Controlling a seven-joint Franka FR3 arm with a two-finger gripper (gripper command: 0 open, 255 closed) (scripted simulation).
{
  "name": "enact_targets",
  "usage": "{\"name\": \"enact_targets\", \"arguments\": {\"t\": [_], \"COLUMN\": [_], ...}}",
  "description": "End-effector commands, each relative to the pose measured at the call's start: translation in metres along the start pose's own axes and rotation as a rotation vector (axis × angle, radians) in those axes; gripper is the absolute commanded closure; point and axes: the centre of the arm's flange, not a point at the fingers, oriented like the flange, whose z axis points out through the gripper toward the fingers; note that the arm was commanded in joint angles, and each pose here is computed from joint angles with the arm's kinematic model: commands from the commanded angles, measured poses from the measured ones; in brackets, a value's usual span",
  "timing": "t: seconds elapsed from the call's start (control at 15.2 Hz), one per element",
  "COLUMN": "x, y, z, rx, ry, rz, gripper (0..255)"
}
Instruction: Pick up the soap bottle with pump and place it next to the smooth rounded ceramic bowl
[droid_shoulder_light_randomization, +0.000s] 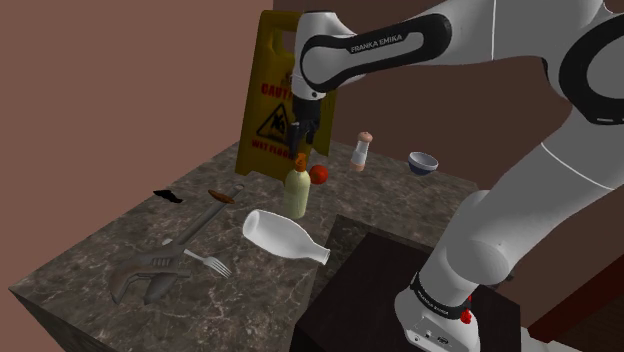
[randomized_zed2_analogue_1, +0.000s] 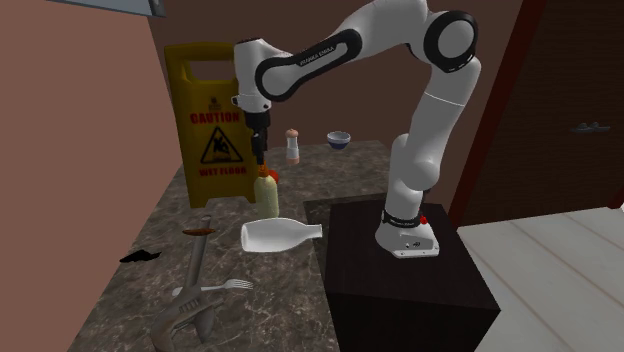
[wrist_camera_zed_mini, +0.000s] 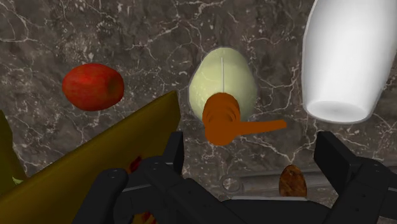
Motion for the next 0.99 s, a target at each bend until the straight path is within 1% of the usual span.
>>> {"name": "enact_targets", "arguments": {"t": [0.0, 0.33, 0.86, 0.92], "x": [0.003, 0.003, 0.003, 0.003], "y": [-0.001, -0.001, -0.001, -0.001], "z": [0.011, 0.04, 0.04, 0.04], "rx": [-0.001, -0.001, -0.001, -0.001], "ry": [0.003, 0.003, 0.003, 0.003], "rz": [-0.001, -0.001, -0.001, -0.001], "gripper": [0, 0, 0, 255]}}
